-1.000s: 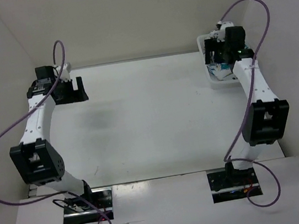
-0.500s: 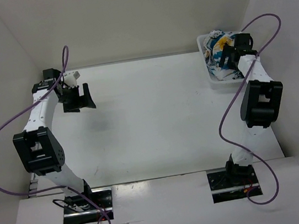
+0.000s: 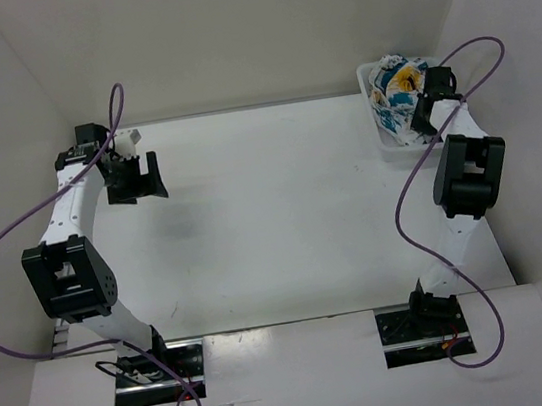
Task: Fold and stack the shorts
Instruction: Grab the shorts from the pile, then move the shorts to the center of the board, then flatten the shorts out
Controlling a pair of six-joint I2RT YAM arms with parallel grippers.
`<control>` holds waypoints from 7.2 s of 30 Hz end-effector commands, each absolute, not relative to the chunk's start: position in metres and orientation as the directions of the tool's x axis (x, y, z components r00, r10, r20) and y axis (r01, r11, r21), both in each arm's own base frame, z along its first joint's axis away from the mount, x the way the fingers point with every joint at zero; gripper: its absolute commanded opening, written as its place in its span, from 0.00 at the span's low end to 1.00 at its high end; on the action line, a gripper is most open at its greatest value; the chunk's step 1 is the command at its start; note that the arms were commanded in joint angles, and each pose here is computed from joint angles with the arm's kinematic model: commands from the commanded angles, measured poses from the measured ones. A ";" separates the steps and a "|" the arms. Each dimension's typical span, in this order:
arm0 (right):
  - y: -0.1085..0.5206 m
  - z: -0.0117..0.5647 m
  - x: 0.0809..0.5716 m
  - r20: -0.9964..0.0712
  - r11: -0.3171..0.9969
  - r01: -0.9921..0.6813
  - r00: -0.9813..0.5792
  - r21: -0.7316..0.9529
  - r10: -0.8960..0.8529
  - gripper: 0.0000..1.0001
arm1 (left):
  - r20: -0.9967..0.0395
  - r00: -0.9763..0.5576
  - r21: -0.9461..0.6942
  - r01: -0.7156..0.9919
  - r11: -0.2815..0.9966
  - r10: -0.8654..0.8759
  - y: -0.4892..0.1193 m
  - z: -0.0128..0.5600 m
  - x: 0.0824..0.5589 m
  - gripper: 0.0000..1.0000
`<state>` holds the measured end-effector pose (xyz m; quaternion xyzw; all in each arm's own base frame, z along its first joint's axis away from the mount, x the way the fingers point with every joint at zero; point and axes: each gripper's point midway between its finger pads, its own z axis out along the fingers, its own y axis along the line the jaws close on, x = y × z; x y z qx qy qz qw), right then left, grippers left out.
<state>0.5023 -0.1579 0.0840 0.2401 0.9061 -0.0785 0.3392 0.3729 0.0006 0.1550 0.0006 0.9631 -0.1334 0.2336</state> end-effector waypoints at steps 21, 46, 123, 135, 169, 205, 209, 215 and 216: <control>-0.006 0.645 0.435 -0.883 0.950 0.218 0.458 0.222 0.101 0.00 | -0.734 -0.679 -0.195 0.170 0.966 -0.029 0.000 0.263 0.415 1.00; 0.401 0.364 0.402 -0.956 0.687 -0.726 -0.224 0.033 -0.191 1.00 | -0.802 -0.596 -0.013 -0.023 1.000 -0.024 0.047 0.292 0.394 1.00; 0.146 0.155 0.451 -0.723 0.876 -0.481 -0.603 -0.008 -0.338 0.99 | -0.877 -0.279 0.122 0.658 0.743 0.391 -0.291 0.377 0.320 0.00; 0.074 0.282 0.464 -0.882 0.960 -0.276 -0.439 -0.050 -0.172 0.99 | -0.992 -0.014 0.088 0.644 0.760 0.126 -0.286 0.538 0.295 0.00; 0.199 0.107 0.299 -0.545 0.454 -0.878 -0.310 -0.150 -0.779 0.96 | -0.621 -0.670 0.208 0.359 0.910 0.406 -0.152 0.218 0.404 0.00; 0.069 0.491 0.456 -0.925 0.924 -0.032 0.031 -0.380 -0.379 0.00 | -0.981 -0.159 0.116 -0.033 0.993 0.109 -0.036 0.485 0.390 0.00; 0.060 0.545 0.411 -0.922 0.932 -0.006 0.150 -0.363 -0.358 0.00 | -0.995 -0.051 0.088 -0.026 0.996 0.086 -0.032 0.525 0.351 0.00; 0.051 0.612 0.351 -0.910 0.953 0.004 0.294 -0.303 -0.291 0.00 | -0.994 0.091 0.061 0.067 0.996 0.055 -0.035 0.575 0.284 0.00; 0.051 0.626 0.339 -0.903 0.957 -0.005 0.331 -0.291 -0.273 0.00 | -0.993 0.110 0.061 0.094 0.994 0.051 -0.038 0.581 0.275 0.00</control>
